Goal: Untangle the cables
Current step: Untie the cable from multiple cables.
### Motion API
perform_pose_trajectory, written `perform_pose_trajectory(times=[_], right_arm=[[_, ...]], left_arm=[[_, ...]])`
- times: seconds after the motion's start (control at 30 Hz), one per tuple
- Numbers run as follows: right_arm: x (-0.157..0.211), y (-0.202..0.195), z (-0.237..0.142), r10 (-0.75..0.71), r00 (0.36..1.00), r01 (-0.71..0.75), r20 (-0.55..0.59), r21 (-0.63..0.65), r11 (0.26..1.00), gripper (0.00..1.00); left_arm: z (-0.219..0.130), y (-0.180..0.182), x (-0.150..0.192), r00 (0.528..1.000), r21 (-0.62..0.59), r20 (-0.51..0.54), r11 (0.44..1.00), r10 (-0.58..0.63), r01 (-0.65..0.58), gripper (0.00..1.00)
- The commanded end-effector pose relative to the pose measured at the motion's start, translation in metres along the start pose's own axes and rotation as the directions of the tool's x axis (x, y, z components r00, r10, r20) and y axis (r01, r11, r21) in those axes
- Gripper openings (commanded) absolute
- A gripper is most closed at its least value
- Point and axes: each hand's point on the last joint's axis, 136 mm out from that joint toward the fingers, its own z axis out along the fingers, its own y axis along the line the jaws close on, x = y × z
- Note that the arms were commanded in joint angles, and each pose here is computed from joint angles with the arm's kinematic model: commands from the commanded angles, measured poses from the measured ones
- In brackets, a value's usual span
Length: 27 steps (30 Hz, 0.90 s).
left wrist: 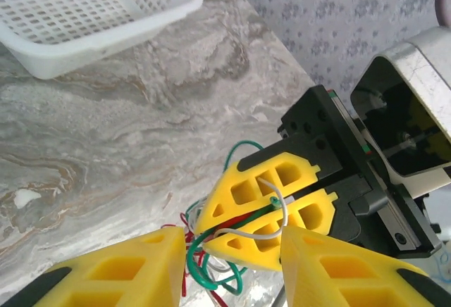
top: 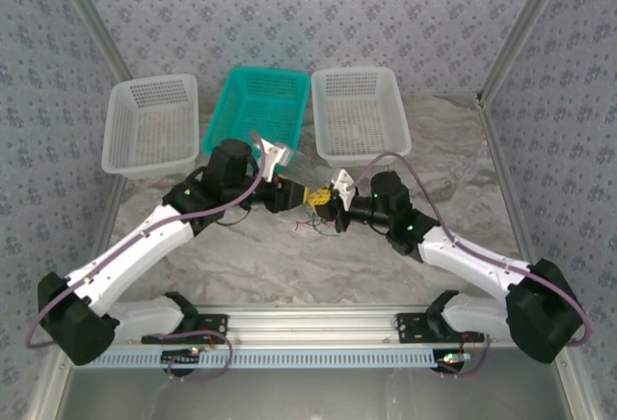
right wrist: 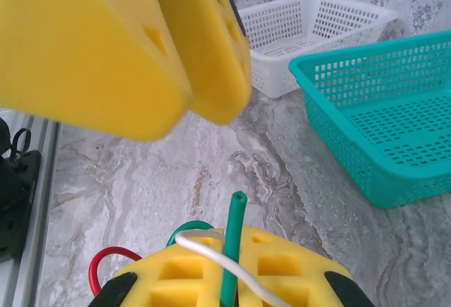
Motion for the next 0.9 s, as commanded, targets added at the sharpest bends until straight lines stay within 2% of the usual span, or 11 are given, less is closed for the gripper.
perform_pose_trajectory(times=[0.0, 0.1, 0.23, 0.3, 0.47, 0.57, 0.7, 0.73, 0.83, 0.87], right_arm=[[-0.018, 0.004, 0.0, 0.025, 1.0, -0.025, 0.017, -0.025, 0.999, 0.0], [-0.021, 0.006, 0.003, 0.046, 0.999, -0.045, 0.013, -0.048, 0.998, 0.0], [-0.021, 0.009, 0.007, 0.067, 0.998, -0.067, 0.005, -0.078, 0.995, 0.0], [-0.021, 0.01, 0.009, 0.075, 0.997, -0.075, -0.002, -0.087, 0.993, 0.0], [-0.024, 0.016, 0.008, 0.079, 0.997, -0.08, -0.007, -0.117, 0.99, 0.0], [-0.025, 0.018, 0.005, 0.073, 0.997, -0.073, -0.003, -0.122, 0.99, 0.0], [-0.027, 0.016, 0.003, 0.072, 0.997, -0.071, 0.005, -0.108, 0.992, 0.0], [-0.028, 0.015, 0.002, 0.074, 0.997, -0.073, 0.006, -0.105, 0.992, 0.0], [-0.032, 0.016, 0.003, 0.077, 0.997, -0.075, 0.015, -0.11, 0.991, 0.0], [-0.033, 0.016, 0.002, 0.079, 0.997, -0.076, 0.018, -0.115, 0.99, 0.0]], left_arm=[[-0.004, -0.014, -0.01, 0.999, 0.084, 0.045, 0.996, 0.003, -0.007, 0.42], [0.004, -0.026, 0.0, 0.998, 0.159, 0.0, 0.986, 0.056, -0.055, 0.43], [0.02, -0.033, 0.009, 0.983, 0.155, -0.056, 0.974, 0.175, -0.165, 0.43], [0.028, -0.03, 0.006, 0.981, 0.144, -0.053, 0.974, 0.185, -0.176, 0.43], [0.038, -0.013, 0.003, 0.982, 0.065, -0.062, 0.982, 0.181, -0.177, 0.2], [0.038, -0.007, 0.006, 0.981, 0.036, -0.062, 0.983, 0.184, -0.182, 0.18], [0.032, -0.002, 0.014, 0.981, 0.025, -0.06, 0.982, 0.187, -0.185, 0.11], [0.029, -0.002, 0.015, 0.981, 0.027, -0.058, 0.983, 0.184, -0.183, 0.11], [0.024, -0.004, 0.019, 0.982, 0.045, -0.041, 0.982, 0.186, -0.184, 0.32], [0.024, -0.004, 0.019, 0.982, 0.048, -0.036, 0.982, 0.186, -0.184, 0.33]])
